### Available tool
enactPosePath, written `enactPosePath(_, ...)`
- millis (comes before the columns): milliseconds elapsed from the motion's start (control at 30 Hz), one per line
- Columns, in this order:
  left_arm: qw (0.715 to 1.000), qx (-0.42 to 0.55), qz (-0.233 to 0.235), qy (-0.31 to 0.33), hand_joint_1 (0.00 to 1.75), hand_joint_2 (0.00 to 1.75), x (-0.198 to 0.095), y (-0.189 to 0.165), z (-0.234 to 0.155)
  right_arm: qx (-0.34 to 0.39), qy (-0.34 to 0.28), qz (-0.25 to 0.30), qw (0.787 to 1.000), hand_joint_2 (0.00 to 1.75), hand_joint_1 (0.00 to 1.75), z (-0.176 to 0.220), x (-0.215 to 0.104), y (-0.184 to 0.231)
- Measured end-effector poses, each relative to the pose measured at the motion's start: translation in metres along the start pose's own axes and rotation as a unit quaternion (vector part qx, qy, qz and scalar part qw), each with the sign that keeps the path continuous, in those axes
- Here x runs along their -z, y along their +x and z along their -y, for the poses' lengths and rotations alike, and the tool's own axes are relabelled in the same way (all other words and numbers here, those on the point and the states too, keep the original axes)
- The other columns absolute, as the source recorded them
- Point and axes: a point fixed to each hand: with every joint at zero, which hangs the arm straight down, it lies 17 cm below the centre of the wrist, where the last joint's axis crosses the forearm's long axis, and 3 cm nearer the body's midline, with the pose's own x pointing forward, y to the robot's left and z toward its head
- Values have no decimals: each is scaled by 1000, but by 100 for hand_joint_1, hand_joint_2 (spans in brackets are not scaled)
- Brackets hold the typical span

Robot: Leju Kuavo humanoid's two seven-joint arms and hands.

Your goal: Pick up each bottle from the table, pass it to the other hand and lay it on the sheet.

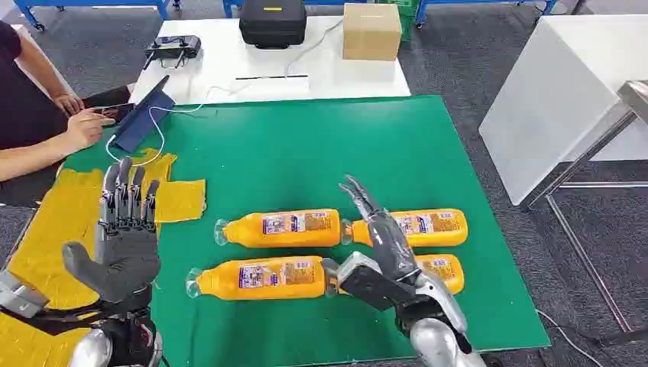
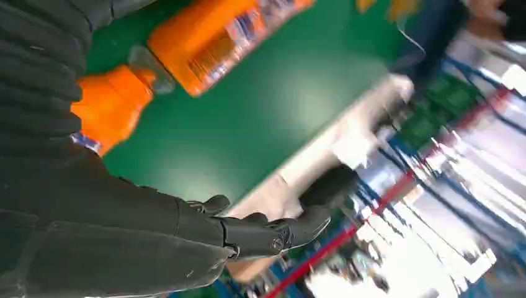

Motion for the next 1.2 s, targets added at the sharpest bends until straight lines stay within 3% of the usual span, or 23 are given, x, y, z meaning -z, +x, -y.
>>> enactPosePath(300, 999, -22, -9, -26, 0, 0, 7, -3, 17, -33, 99, -49, 993, 175, 0, -67, 19, -28)
enactPosePath(933, 998, -41, -26, -38, 0, 0, 10, -16, 24, -62, 202, -45, 976, 175, 0, -126, 12, -28)
enactPosePath(1200, 997, -48, -31, -45, 0, 0, 14, -19, 29, -110, 253, -64, 959, 175, 0, -149, 2, -50)
